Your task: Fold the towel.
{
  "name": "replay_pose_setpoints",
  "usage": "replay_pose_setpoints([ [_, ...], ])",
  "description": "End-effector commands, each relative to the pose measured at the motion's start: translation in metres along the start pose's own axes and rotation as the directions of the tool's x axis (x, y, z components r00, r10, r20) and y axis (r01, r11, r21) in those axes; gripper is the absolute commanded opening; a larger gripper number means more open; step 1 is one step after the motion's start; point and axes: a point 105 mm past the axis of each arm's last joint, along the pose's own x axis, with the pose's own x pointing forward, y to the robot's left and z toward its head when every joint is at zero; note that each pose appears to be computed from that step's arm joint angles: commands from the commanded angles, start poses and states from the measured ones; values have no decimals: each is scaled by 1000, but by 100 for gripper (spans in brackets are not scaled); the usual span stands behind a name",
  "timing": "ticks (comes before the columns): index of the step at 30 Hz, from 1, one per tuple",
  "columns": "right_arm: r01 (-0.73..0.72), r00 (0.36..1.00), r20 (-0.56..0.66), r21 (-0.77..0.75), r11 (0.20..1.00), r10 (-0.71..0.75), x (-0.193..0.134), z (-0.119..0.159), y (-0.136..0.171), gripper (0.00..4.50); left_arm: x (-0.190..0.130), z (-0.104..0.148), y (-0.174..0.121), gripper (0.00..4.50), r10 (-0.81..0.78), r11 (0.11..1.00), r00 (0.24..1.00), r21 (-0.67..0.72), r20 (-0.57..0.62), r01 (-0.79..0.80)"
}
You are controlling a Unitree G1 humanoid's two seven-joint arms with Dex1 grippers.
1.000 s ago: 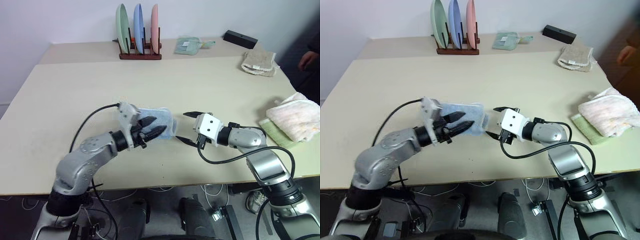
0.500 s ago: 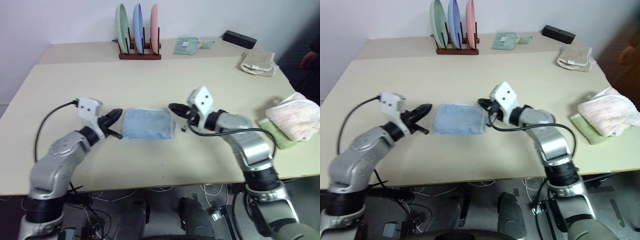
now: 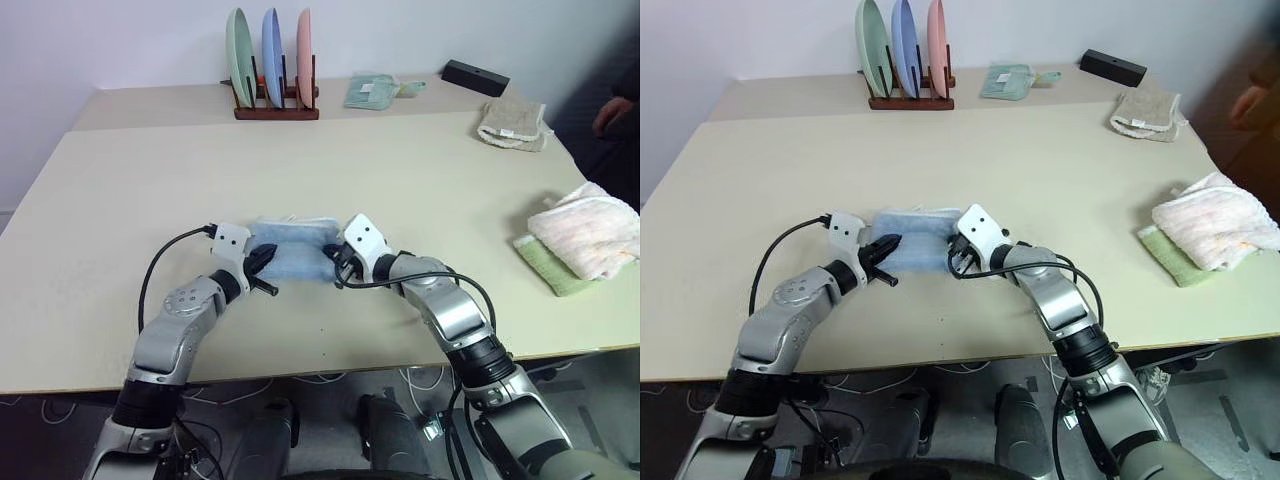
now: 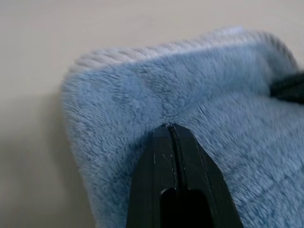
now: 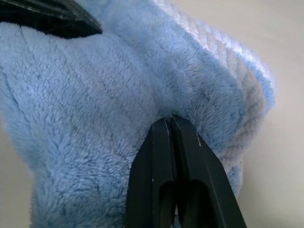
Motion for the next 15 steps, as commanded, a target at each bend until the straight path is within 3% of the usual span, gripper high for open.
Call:
replay_pose_setpoints([
  [1, -16, 993, 120, 24, 1000, 13, -14, 31, -6, 5, -17, 40, 13, 0, 56, 998, 984, -11, 168, -55],
  [5, -65, 985, 167, 157, 986, 39, -35, 46, -13, 164, -45, 52, 32, 0, 105, 989, 975, 86, 196, -124],
  [7, -66, 987, 160, 224, 972, 30, -38, 46, -15, 290, -54, 51, 34, 0, 94, 985, 978, 122, 186, -118],
  [10, -44, 994, 111, 368, 929, 3, -35, 38, -20, 418, -73, 44, 40, 0, 81, 983, 985, 153, 155, -105],
  [11, -28, 996, 89, 393, 919, -8, -32, 35, -21, 444, -77, 42, 43, 0, 87, 980, 986, 165, 145, -110],
  [15, -12, 999, 39, 505, 863, -8, -20, 27, -21, 444, -88, 35, 51, 0, 123, 976, 985, 167, 125, -143],
])
